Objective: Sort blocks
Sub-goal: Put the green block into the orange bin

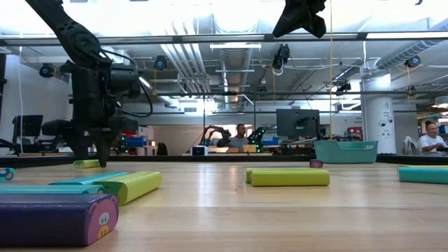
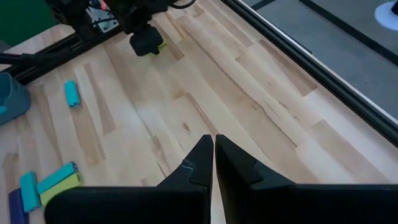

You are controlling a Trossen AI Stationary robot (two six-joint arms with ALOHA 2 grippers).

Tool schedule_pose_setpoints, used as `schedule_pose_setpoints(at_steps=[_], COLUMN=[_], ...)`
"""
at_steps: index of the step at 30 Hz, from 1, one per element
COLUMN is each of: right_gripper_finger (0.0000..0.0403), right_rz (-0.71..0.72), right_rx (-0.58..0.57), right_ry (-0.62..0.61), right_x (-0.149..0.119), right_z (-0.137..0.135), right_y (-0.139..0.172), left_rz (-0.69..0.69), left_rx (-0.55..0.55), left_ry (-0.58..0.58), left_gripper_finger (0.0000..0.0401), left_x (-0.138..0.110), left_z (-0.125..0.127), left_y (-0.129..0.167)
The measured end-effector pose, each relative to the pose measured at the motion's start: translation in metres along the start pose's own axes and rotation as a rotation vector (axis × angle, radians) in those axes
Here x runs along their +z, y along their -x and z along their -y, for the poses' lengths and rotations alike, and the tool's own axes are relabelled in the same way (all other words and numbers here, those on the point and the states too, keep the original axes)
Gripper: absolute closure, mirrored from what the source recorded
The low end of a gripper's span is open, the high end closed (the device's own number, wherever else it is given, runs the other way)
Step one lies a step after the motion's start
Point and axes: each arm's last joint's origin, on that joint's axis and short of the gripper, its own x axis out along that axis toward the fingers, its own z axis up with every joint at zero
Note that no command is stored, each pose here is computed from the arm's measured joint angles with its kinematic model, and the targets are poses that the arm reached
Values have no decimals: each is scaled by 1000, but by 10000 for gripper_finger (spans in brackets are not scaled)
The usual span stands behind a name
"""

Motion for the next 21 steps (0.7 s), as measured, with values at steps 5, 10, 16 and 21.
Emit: schedule_pose_setpoints(at_steps=[5,10,16,21], right_gripper_finger=[394,394,394,394], right_rz=[3,6,5,6], right_rx=[1,2,1,0], right_ry=[-16,-27,-27,-26], right_x=[0,1,1,1], right_z=[0,0,0,0], right_y=[0,0,0,0], left_rz=[0,7,14,19], left_rx=[-3,-3,-5,-13], left_ry=[-16,-24,-34,-71], left_gripper_finger=[232,248,300,330], left_x=[0,0,1,2], left_z=[0,1,1,2], left_y=[-1,-1,-1,0])
